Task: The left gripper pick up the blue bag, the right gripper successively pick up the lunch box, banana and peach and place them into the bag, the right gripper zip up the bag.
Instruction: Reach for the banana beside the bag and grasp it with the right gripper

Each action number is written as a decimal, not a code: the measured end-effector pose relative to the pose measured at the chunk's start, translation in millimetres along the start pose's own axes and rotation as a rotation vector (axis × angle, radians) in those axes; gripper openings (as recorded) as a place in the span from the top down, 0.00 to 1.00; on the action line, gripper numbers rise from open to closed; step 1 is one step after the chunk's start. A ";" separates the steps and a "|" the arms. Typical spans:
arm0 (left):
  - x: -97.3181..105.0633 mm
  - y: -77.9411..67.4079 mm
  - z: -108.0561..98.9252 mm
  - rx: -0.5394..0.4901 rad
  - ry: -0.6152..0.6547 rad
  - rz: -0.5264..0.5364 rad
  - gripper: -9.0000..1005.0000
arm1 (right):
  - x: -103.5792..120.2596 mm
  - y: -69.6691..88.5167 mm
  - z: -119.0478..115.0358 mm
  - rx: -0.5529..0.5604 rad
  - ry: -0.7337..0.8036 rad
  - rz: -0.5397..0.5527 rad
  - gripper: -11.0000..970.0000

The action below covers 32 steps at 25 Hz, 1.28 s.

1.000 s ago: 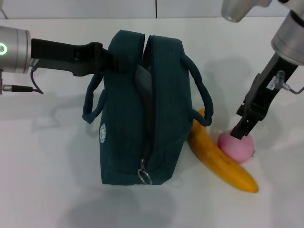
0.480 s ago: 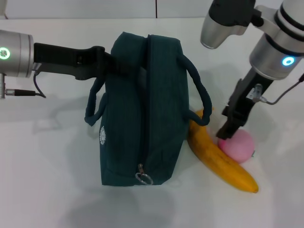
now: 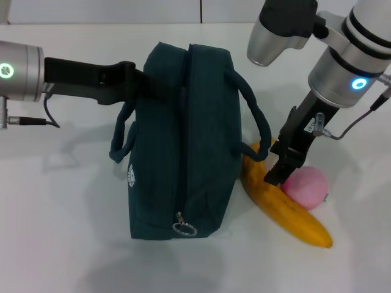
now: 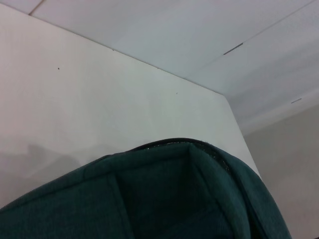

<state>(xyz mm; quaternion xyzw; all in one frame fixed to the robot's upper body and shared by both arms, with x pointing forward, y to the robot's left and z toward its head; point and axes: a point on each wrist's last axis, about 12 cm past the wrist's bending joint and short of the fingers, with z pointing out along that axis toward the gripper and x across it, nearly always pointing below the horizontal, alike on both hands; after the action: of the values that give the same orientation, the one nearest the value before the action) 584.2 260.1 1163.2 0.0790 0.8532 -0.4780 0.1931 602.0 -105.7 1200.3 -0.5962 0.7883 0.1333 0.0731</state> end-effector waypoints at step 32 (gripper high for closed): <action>-1.3 0.6 -1.0 0.003 -0.022 -0.002 0.95 | 4.8 10.5 6.9 -0.014 0.060 0.058 0.10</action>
<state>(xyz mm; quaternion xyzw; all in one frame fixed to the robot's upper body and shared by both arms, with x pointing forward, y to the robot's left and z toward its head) 585.4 261.3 1163.8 0.0734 0.8503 -0.4805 0.2018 590.3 -105.4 1193.7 -0.5776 0.8060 0.1230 0.0411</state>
